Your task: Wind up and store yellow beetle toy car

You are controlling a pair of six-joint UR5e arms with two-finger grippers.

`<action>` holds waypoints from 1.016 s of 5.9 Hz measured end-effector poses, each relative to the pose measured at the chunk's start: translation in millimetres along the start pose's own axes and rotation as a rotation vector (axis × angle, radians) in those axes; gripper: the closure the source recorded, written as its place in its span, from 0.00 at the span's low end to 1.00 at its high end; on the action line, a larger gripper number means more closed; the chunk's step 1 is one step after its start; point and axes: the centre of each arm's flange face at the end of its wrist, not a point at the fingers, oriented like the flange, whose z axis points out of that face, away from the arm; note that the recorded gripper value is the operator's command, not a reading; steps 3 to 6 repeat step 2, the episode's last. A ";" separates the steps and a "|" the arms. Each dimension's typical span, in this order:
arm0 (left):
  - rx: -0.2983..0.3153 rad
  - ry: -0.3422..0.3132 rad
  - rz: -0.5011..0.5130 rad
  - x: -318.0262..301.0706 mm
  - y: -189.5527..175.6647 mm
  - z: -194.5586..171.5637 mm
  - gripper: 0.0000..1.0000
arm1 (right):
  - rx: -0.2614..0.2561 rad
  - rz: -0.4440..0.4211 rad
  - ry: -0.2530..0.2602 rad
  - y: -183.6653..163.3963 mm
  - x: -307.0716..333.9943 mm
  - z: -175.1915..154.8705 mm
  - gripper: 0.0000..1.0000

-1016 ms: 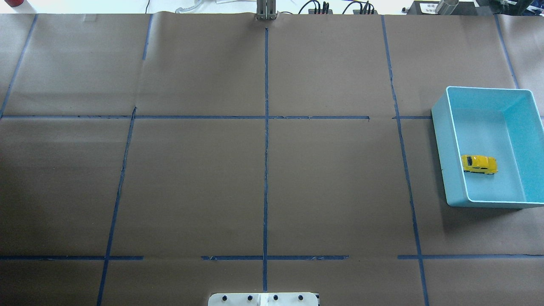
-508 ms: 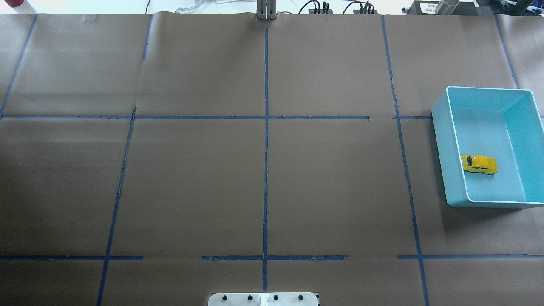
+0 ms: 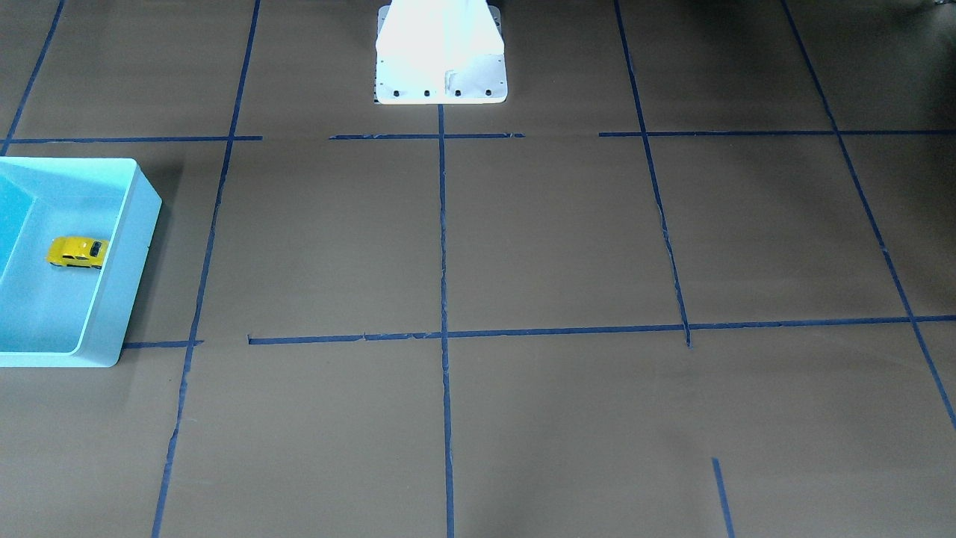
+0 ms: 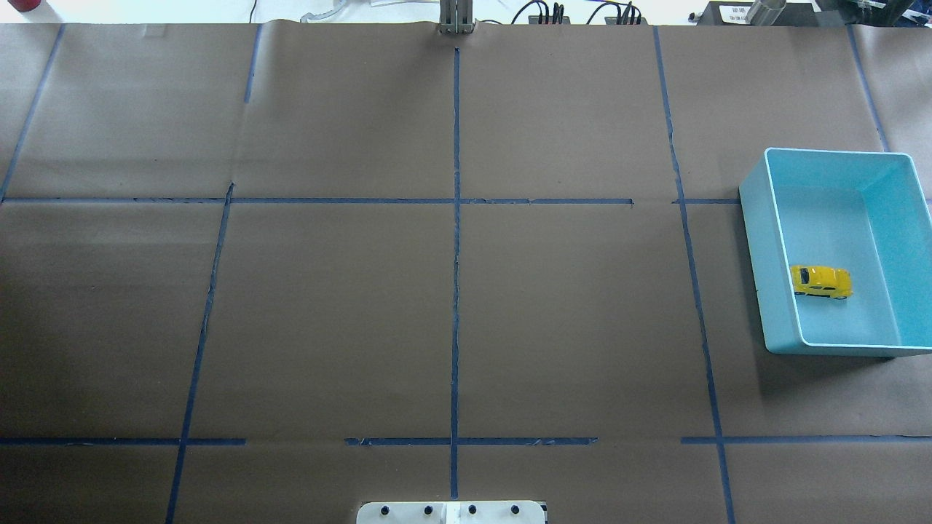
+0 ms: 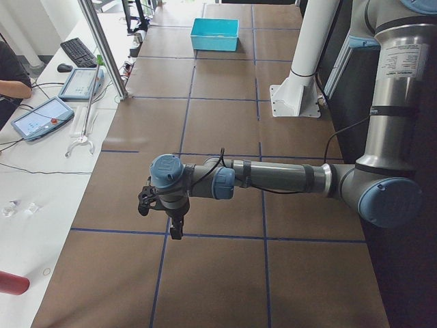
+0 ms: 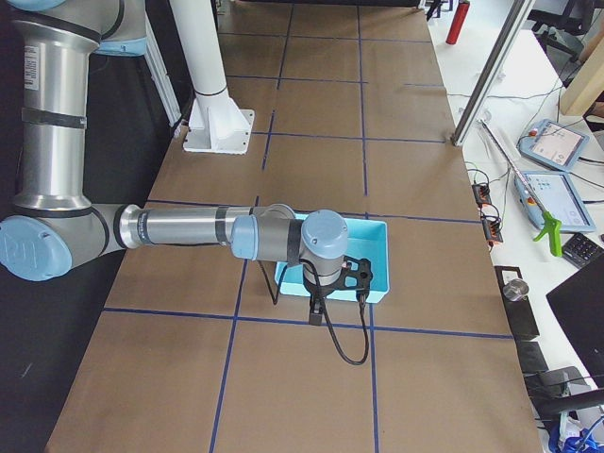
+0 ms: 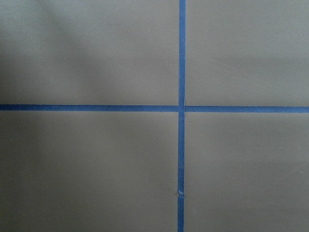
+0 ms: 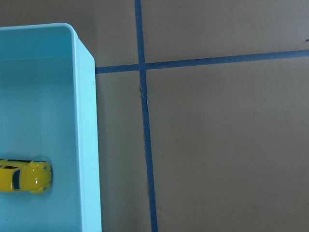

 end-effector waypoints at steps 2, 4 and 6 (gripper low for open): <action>0.003 -0.001 0.003 1.2 -0.2 -1.3 0.00 | -0.013 -0.031 0.029 1.1 -8.8 -1.2 0.00; 0.003 -0.001 0.003 1.2 -0.2 -1.3 0.00 | -0.013 -0.031 0.029 1.1 -8.8 -1.2 0.00; 0.003 -0.001 0.003 1.2 -0.2 -1.3 0.00 | -0.013 -0.031 0.029 1.1 -8.8 -1.2 0.00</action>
